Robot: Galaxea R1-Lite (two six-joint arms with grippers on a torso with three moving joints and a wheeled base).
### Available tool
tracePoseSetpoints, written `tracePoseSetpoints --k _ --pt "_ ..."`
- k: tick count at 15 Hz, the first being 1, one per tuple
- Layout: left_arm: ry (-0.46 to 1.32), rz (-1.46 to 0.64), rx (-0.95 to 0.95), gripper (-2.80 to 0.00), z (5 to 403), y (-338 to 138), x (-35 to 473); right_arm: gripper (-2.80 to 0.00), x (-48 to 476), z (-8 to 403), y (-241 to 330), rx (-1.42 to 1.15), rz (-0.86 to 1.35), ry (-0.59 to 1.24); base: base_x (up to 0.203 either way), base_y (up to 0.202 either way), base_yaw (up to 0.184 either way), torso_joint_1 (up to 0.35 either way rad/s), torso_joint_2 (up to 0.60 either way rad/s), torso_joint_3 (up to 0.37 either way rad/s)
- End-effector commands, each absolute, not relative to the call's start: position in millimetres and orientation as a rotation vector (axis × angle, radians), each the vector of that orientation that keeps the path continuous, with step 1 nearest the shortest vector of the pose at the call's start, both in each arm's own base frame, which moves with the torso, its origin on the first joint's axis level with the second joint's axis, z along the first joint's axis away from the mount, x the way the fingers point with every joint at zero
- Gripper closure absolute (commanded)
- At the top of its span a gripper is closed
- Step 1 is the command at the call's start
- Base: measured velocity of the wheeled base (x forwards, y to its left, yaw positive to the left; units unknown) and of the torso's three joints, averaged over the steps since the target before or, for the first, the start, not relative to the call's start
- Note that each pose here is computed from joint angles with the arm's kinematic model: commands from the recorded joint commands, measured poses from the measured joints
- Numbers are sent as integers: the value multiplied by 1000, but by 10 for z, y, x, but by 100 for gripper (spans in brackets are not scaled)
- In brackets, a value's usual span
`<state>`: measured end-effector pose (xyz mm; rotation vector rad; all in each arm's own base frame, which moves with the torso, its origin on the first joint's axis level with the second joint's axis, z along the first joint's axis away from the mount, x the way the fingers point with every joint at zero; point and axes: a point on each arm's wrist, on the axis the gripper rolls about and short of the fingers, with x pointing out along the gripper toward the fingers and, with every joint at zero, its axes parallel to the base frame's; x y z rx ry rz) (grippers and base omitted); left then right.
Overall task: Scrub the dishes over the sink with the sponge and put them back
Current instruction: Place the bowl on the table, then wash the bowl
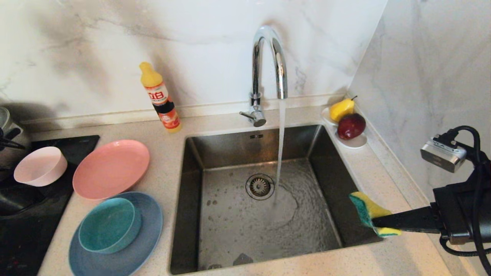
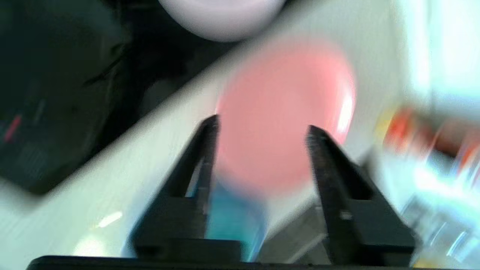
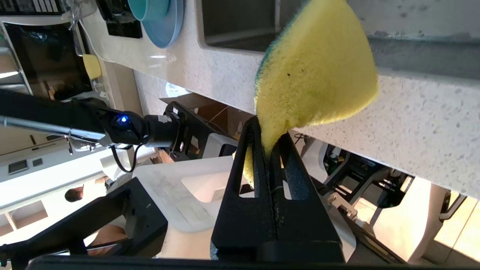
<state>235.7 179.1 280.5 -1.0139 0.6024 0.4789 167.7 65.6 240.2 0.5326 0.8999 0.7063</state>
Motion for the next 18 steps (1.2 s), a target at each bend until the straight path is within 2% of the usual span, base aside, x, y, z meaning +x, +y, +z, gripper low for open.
tracePoseSetpoints --k 1,5,10,11,18 --pt "679 400 -880 0 3002 1411 2013 0 1655 2380 648 538 704 908 0 0 0 0 0 0" --pt "912 257 -693 0 2707 940 1575 0 1631 2323 637 539 694 922 0 0 0 0 0 0" --pt "1094 166 -622 0 2259 637 1281 0 1647 2315 639 540 690 924 0 0 0 0 0 0" --pt "1120 172 -604 -280 2175 627 1281 0 1650 2312 640 540 689 926 0 0 0 0 0 0" --pt "1144 190 -580 -280 1767 642 1380 0 1669 2313 645 539 687 926 0 0 0 0 0 0"
